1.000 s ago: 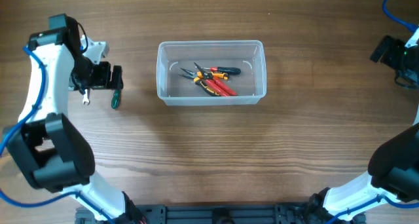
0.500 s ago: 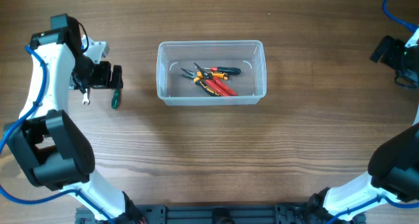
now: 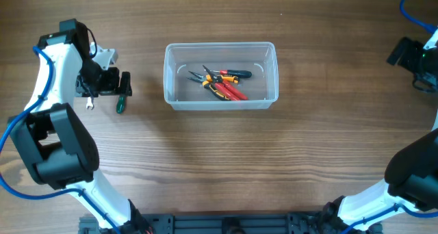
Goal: Pack container
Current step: 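Move the left gripper over the green-handled screwdriver, then lower the left gripper and close it on the green handle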
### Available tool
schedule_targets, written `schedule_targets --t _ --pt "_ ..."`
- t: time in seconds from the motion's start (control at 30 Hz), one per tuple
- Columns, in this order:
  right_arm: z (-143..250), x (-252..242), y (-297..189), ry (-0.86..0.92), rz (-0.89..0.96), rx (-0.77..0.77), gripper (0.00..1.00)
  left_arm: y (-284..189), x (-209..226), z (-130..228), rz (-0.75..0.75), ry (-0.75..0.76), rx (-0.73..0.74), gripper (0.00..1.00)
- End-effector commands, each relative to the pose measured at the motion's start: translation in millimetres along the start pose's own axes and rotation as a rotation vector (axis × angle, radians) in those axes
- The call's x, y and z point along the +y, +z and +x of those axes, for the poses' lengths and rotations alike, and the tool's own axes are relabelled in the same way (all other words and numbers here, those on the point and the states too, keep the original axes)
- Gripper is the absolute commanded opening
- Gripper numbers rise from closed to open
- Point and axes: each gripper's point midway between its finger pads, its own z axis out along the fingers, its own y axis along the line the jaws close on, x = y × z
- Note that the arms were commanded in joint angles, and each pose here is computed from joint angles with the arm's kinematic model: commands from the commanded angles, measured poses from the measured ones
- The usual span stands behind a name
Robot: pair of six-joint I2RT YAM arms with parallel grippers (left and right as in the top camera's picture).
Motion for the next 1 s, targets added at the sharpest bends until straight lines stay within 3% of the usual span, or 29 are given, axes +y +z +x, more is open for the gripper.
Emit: schedule_targets --t 0.0,0.23,0.47,0.77,0.97 --pt "0.4 2.7 1.2 0.015 -0.009 0.002 1.00 1.5 -19.7 -7.5 0.113 -0.006 -0.031 1.00" --pt "0.4 2.7 1.2 0.015 -0.009 0.002 1.00 1.4 -20.1 -8.0 0.117 -0.006 -0.034 1.00" --pt "0.4 2.7 1.2 0.015 -0.009 0.002 1.00 2.6 4.8 -0.7 -0.027 -0.007 0.007 1.00" --pt "0.4 2.7 1.2 0.015 -0.009 0.002 1.00 1.8 -16.5 -5.8 0.096 -0.007 -0.023 1.00" --pt "0.4 2.7 1.2 0.015 -0.009 0.002 1.00 3.2 -4.1 -1.0 0.024 -0.008 0.002 1.00"
